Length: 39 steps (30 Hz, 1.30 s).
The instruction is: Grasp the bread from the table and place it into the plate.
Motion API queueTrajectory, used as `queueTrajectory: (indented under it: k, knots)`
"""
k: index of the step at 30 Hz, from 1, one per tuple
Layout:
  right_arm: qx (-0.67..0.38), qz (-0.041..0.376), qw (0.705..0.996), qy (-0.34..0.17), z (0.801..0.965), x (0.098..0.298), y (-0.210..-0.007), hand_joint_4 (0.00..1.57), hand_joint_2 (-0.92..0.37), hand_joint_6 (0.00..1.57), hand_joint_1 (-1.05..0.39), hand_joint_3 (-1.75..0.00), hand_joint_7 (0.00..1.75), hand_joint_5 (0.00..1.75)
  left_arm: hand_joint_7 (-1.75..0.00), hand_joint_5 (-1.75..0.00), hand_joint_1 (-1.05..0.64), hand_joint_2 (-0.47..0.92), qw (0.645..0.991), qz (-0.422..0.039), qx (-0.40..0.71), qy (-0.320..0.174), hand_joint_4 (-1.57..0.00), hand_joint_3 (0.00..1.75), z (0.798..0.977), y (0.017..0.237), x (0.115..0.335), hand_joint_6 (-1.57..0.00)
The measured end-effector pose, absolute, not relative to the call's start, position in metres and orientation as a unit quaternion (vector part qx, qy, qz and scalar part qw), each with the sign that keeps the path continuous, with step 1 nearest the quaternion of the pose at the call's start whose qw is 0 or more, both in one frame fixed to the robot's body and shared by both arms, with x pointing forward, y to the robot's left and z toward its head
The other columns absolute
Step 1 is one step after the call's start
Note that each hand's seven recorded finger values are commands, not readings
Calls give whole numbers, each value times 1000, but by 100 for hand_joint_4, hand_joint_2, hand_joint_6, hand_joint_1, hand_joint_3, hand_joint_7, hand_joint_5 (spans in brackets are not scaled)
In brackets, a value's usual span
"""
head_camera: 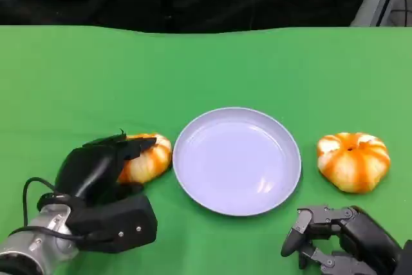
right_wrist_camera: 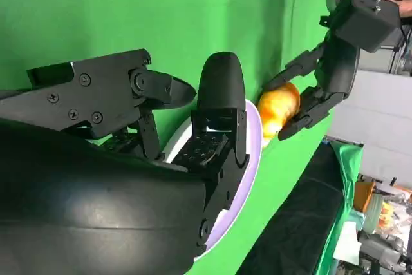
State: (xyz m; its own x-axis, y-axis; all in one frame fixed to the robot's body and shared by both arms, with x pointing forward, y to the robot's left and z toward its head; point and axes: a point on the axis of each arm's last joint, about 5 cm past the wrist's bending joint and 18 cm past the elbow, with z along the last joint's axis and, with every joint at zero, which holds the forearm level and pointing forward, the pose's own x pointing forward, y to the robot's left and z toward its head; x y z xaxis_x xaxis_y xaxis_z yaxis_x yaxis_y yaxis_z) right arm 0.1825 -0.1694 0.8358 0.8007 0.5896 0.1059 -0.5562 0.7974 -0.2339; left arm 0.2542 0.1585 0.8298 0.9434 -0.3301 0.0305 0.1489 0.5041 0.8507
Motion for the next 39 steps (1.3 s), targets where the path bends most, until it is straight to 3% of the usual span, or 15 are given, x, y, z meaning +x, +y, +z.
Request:
queueTrajectory:
  k: [10,11,12,13,15,39]
  knots:
    - [-96,303,944,-87,836,183,-169,72,-92,81,-1,-46,105,153,0,-1,0,86,862,-139,478,-95,-63,0,830,158,254,-68]
    - [-96,303,944,-87,836,183,-169,72,-92,82,-2,-46,105,153,-54,-69,-2,84,862,-139,478,-95,-64,3,830,158,254,-71]
    - [-96,303,944,-86,836,183,-169,72,-92,82,-2,-46,105,153,-104,-128,-3,84,863,-135,478,-97,-55,2,830,158,254,-65]
    - [-96,303,944,-85,835,183,-169,72,-92,82,-2,-46,105,152,-121,-149,-3,84,864,-128,476,-101,-52,2,830,158,254,-63]
    - [-95,303,945,-81,834,182,-170,72,-92,82,-2,-46,105,152,-135,-166,-3,84,868,-109,471,-112,-49,2,831,156,255,-61]
    - [-94,303,945,-78,832,182,-170,72,-92,83,-2,-45,104,151,-140,-171,-4,85,870,-96,468,-118,-48,0,831,154,255,-59]
